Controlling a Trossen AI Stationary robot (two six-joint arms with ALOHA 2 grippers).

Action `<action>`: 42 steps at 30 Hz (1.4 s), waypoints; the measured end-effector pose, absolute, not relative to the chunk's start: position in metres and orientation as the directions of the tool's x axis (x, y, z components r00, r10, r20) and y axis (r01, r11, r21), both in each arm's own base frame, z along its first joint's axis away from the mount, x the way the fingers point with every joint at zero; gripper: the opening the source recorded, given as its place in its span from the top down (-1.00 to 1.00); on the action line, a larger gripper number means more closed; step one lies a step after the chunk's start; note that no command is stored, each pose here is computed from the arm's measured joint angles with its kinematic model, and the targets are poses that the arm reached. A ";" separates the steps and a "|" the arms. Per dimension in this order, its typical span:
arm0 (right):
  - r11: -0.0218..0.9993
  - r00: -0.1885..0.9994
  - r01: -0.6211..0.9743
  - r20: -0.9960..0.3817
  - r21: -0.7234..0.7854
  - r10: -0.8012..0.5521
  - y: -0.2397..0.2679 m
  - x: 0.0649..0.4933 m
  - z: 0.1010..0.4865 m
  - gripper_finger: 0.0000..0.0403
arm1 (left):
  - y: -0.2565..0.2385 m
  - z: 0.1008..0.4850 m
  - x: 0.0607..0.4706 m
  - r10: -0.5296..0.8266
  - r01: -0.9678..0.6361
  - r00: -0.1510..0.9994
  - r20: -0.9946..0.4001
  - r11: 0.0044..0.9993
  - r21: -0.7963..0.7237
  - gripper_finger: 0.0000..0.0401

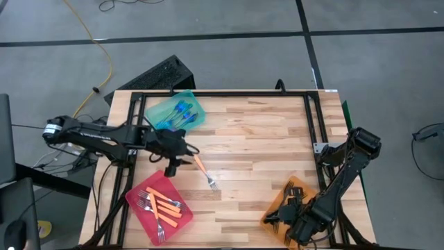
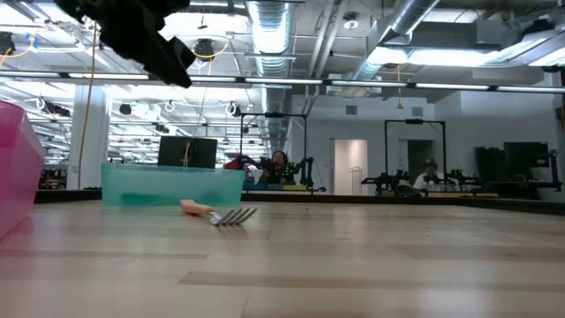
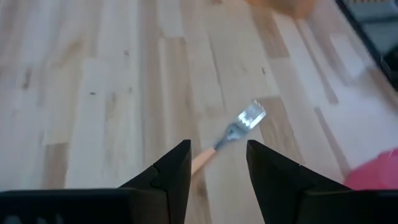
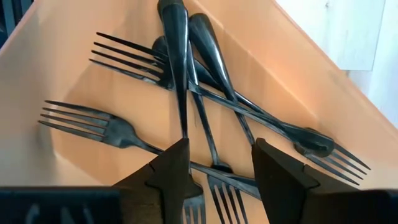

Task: Sort silverware by color (type)
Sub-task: Put the orange fork into the red bin

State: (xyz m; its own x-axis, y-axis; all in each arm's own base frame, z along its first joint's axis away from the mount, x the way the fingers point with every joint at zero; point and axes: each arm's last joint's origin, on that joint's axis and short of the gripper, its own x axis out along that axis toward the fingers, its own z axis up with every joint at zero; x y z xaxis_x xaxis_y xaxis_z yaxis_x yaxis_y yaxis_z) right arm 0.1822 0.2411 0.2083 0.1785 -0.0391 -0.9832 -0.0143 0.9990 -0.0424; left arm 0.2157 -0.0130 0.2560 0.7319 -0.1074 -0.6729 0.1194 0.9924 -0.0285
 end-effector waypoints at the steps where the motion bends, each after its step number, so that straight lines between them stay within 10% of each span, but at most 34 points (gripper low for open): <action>1: 0.999 0.179 -0.014 -0.983 -0.042 -0.039 0.241 0.182 0.208 0.04 | -0.016 0.253 0.218 -0.115 0.143 0.719 -0.685 0.990 -0.015 0.30; 42: 1.000 0.215 -0.003 -0.976 -0.021 -0.019 0.243 0.187 0.208 0.04 | -0.024 0.171 0.312 -0.163 0.558 0.551 -0.818 0.801 0.216 0.30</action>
